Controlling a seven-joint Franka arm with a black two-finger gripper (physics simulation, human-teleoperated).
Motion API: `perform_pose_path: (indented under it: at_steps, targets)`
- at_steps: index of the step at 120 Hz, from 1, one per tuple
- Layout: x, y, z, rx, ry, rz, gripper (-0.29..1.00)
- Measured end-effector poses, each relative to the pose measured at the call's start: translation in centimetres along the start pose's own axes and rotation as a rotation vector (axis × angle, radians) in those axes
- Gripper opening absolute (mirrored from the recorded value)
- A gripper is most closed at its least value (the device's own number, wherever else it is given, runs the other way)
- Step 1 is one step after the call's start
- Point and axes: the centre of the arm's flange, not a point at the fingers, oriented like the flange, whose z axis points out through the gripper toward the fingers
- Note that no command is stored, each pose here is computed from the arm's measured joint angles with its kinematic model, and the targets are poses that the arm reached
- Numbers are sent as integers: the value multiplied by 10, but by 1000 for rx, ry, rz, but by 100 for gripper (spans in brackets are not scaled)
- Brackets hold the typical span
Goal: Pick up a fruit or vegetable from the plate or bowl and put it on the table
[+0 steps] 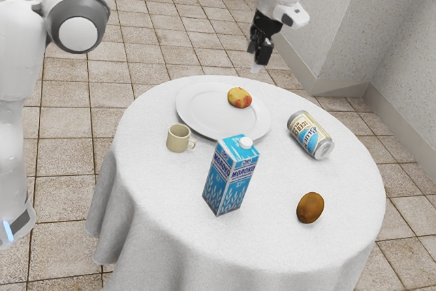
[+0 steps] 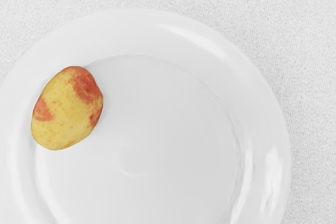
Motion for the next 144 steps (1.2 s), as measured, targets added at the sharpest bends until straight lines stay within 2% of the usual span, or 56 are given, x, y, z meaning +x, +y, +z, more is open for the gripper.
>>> perform_pose_path:
  at_steps: [12, 29, 49, 67, 80, 91, 113, 123, 144]
  targets:
    - [14, -7, 24, -6, -16, -9, 70]
    - [17, 2, 18, -39, 21, 0, 70]
    - [11, 15, 5, -63, 22, 5, 70]
    - [-16, -16, 16, -55, -103, -123, 70]
    - [-48, -54, 56, -47, -166, -137, 70]
    - [-56, -70, 72, -43, -118, -67, 70]
    - [-51, -78, 60, 2, -3, 112, 70]
    - [-43, -82, 65, 19, 17, 182, 70]
    - [-18, -98, 95, 7, 50, 287, 70]
